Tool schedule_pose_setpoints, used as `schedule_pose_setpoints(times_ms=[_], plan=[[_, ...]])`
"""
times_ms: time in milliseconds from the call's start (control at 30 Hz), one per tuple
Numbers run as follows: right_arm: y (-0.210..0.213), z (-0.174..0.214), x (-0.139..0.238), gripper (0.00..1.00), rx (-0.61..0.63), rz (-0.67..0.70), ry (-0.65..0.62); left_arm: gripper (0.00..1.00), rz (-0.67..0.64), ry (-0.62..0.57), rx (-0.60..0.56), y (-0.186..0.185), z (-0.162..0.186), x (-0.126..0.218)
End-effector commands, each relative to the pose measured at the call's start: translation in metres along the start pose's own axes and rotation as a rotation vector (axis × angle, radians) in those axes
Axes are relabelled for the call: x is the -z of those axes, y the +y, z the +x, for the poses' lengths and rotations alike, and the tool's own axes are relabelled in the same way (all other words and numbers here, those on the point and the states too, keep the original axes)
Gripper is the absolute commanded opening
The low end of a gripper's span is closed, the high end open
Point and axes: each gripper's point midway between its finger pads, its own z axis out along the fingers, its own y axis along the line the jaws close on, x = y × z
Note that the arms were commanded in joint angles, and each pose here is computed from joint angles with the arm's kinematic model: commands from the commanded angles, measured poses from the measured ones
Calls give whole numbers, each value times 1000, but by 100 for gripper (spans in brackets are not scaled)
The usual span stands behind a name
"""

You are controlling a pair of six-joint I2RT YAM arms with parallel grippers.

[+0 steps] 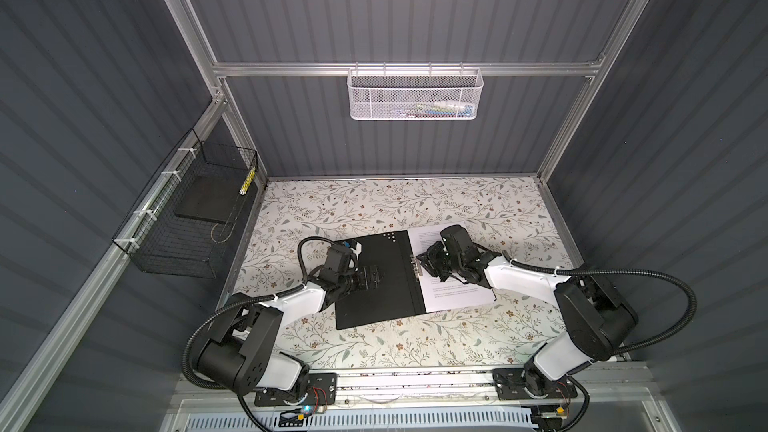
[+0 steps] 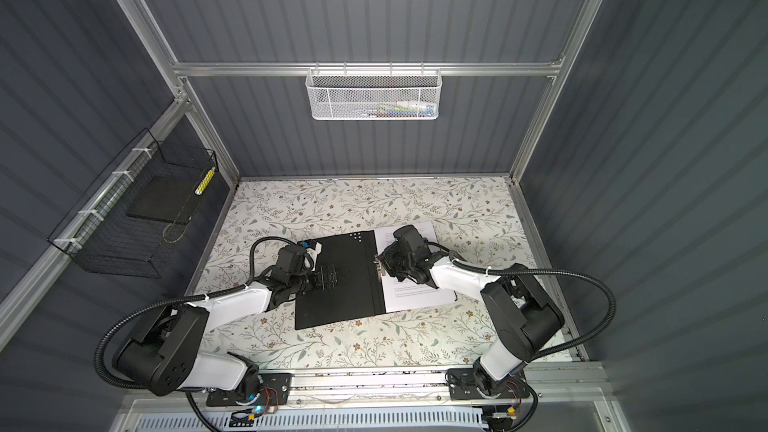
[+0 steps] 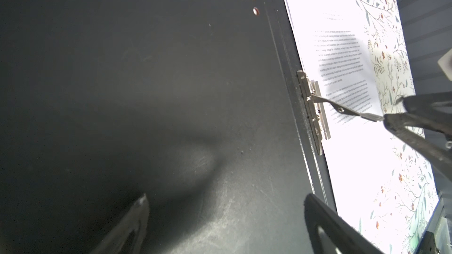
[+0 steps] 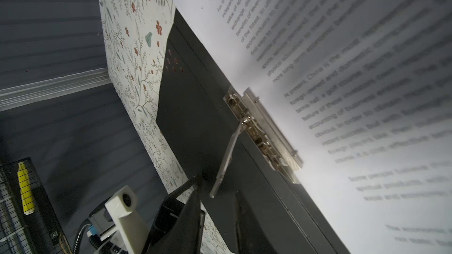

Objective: Put the files into the folder

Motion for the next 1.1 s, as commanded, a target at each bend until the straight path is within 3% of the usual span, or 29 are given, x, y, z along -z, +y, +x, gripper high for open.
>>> schedule_pose_setpoints(times_ms=[0,1067], plan=[[8,-3,0,27,-29,-18,-26,100,-41,142,68,18,42,-3],[5,10,-23,15,-56,6,62,100,-21,140,67,13,41,-2]])
